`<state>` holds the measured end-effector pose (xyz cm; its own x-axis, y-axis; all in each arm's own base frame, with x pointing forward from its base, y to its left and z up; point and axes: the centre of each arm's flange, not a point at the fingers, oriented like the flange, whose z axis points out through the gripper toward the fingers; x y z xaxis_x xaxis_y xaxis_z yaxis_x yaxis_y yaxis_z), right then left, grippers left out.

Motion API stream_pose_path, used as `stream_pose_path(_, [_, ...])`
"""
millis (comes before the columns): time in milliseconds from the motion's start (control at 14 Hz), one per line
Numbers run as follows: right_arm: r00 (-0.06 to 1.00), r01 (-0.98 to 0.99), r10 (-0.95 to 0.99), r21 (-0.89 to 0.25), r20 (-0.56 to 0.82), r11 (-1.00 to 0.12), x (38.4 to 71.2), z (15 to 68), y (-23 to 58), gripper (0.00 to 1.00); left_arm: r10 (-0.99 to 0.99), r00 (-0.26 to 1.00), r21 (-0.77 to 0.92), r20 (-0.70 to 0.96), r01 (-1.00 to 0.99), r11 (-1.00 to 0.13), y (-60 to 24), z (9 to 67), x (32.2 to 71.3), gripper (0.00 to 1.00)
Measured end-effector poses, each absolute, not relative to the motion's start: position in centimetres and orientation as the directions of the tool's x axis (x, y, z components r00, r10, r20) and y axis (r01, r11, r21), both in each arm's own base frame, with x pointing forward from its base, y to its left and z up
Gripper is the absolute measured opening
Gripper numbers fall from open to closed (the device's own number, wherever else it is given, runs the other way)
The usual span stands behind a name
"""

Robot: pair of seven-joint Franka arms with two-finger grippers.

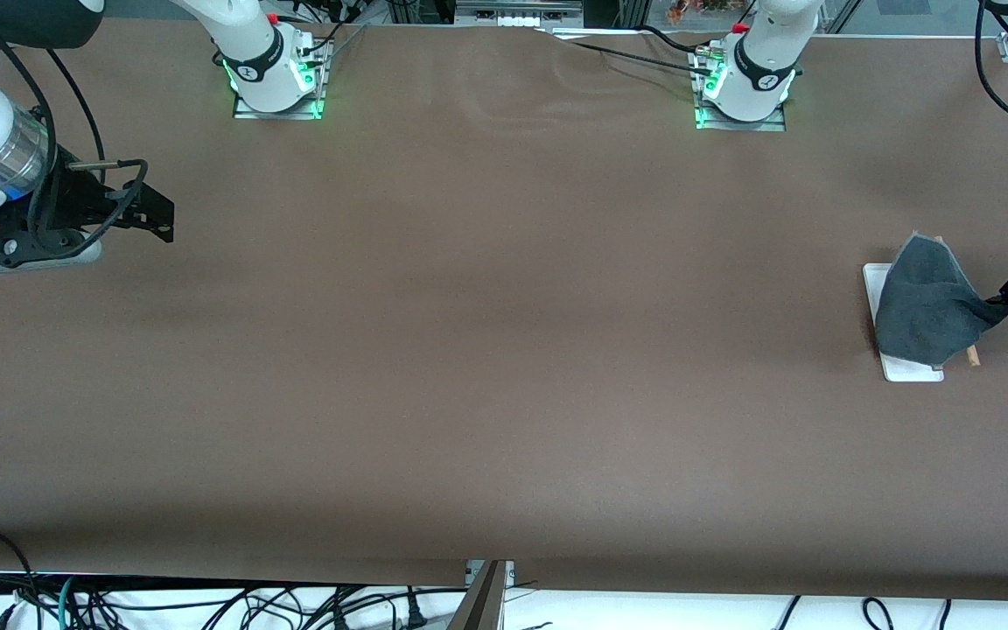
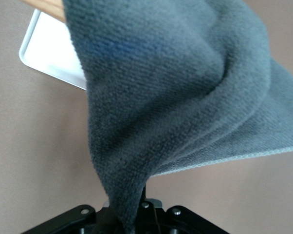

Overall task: Pass towel and hang on rack
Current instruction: 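Open the left gripper to release the towel onto the rack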

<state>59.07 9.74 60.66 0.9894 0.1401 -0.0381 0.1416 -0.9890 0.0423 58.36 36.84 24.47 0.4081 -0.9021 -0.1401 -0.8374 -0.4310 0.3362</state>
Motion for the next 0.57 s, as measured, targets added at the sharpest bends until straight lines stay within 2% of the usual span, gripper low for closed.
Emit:
stream_pose_path(71, [0.989,0.141,0.139,0.042,-0.038,-0.989,59.07,60.65,9.71,1.0,-0.902,0.408,0.335,-0.14,-0.838,-0.431,36.85,24.43,58.39,0.07])
stream_pose_path(214, [0.99,0.141,0.139,0.042,-0.038,-0.989,59.07,60.66,9.7,1.0,-0.902,0.409,0.335,-0.139,-0.838,-0.431,37.09,24.44,58.24,0.25])
stream_pose_path(571, [0.99,0.141,0.139,0.042,-0.038,-0.989,59.07,60.66,9.7,1.0,-0.905,0.405,0.326,-0.132,-0.844,-0.426,37.81,24.87,58.08,0.77])
